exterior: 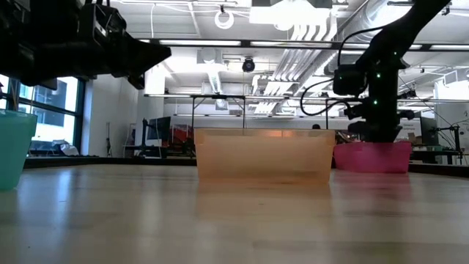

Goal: Sort silverware by color (type)
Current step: Put the green spoon into the red bin, then return to Home Position

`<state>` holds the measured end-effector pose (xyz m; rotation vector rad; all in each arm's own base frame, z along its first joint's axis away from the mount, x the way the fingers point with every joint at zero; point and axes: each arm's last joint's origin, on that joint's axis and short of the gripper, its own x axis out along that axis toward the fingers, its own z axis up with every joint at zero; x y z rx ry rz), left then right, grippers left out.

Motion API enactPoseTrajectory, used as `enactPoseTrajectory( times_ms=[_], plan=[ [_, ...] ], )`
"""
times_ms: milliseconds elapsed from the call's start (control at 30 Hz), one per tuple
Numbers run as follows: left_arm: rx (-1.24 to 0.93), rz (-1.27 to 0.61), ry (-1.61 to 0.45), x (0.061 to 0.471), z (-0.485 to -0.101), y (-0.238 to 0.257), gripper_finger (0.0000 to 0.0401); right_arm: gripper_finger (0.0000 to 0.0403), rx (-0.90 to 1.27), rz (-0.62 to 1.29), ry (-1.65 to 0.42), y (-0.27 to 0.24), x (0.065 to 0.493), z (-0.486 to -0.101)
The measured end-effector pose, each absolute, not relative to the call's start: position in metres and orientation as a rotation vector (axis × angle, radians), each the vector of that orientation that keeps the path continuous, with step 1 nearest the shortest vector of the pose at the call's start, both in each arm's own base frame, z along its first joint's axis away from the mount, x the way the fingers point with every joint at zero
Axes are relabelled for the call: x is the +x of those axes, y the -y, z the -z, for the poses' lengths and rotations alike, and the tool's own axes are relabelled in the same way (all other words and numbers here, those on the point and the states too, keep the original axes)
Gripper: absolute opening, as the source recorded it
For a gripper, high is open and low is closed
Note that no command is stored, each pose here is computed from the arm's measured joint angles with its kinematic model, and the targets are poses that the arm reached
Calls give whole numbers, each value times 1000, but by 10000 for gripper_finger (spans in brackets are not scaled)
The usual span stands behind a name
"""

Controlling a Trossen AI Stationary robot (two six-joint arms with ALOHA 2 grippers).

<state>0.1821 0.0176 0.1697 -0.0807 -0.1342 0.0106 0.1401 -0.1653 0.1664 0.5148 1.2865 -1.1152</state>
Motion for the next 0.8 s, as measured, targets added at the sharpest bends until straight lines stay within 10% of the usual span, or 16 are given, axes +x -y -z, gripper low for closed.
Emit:
enactPoseTrajectory(
  times_ms=[467,800],
  plan=[
    [-75,-19,124,181,-170,-19,0,116,453,1181,-1247,171,139,-167],
    [11,-33,7,168,-172,-18,0,6,233,1062,-939,140,154,-207]
  ],
)
